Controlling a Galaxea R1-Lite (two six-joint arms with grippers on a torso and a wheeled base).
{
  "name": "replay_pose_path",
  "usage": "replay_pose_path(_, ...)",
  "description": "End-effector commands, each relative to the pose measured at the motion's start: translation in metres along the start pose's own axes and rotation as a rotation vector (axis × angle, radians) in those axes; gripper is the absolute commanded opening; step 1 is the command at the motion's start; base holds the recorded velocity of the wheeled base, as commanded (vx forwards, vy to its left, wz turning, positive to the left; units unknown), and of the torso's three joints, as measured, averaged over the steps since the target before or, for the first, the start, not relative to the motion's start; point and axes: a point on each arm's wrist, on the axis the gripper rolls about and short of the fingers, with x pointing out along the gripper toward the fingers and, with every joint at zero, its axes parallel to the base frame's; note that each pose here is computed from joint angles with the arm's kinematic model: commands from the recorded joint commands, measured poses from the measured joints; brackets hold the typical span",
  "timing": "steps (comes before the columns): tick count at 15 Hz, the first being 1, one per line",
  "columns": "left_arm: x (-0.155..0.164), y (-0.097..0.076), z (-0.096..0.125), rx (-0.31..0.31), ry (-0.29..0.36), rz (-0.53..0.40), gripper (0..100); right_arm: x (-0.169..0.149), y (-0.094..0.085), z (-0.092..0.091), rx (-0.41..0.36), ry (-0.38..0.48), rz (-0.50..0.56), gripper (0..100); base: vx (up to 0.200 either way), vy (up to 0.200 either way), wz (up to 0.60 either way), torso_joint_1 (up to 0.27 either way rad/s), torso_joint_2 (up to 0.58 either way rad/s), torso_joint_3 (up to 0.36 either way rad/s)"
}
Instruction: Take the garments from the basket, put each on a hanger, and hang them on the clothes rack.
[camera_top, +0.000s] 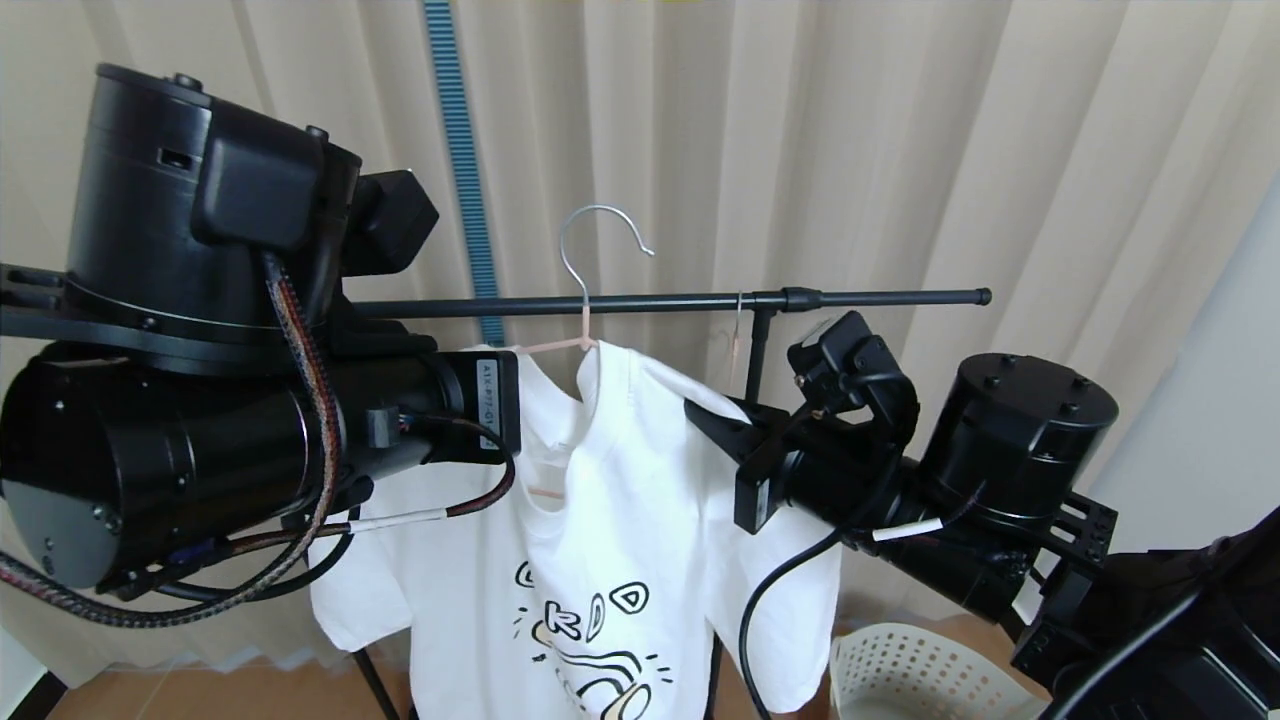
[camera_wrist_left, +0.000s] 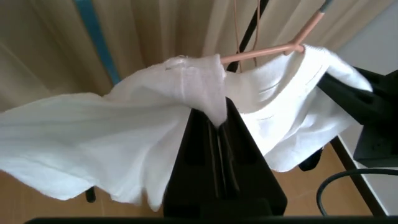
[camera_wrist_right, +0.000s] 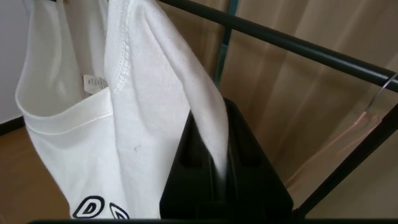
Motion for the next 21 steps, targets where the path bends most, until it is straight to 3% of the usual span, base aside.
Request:
replay_pose_path(1, -0.002, -0.003, 0.001, 0.002, -0.003, -0.015, 0, 0.003, 0.004, -0.003, 0.01, 0.008, -0.002, 0, 0.0, 0.0, 0.0, 0.0, 0.0, 0.0)
replay_pose_path(3, -0.003, -0.005, 0.0, 0.003, -0.004, -0.026, 0, 0.004, 0.006, -0.006, 0.021, 0.016, -0.008, 0, 0.0, 0.0, 0.0, 0.0, 0.0, 0.0)
replay_pose_path(6, 0.002, -0.007, -0.001, 0.002, 0.004, -0.024, 0, 0.006, 0.006, -0.004, 0.071, -0.045, -0.015, 0, 0.0, 0.0, 0.0, 0.0, 0.0, 0.0)
replay_pose_path(17, 0.013, -0.01, -0.007, 0.014, 0.033, -0.008, 0, 0.0, 0.006, 0.006, 0.095, -0.084, -0.013, 0, 0.0, 0.0, 0.0, 0.0, 0.0, 0.0)
replay_pose_path(18, 0.014, -0.01, -0.007, 0.016, 0.035, -0.005, 100, 0.0, 0.006, 0.008, 0.096, -0.089, -0.011, 0, 0.0, 0.0, 0.0, 0.0, 0.0, 0.0)
replay_pose_path(21, 0.011, -0.011, -0.008, 0.022, 0.035, -0.014, 100, -0.001, 0.006, 0.009, 0.095, -0.093, -0.011, 0, 0.0, 0.0, 0.0, 0.0, 0.0, 0.0)
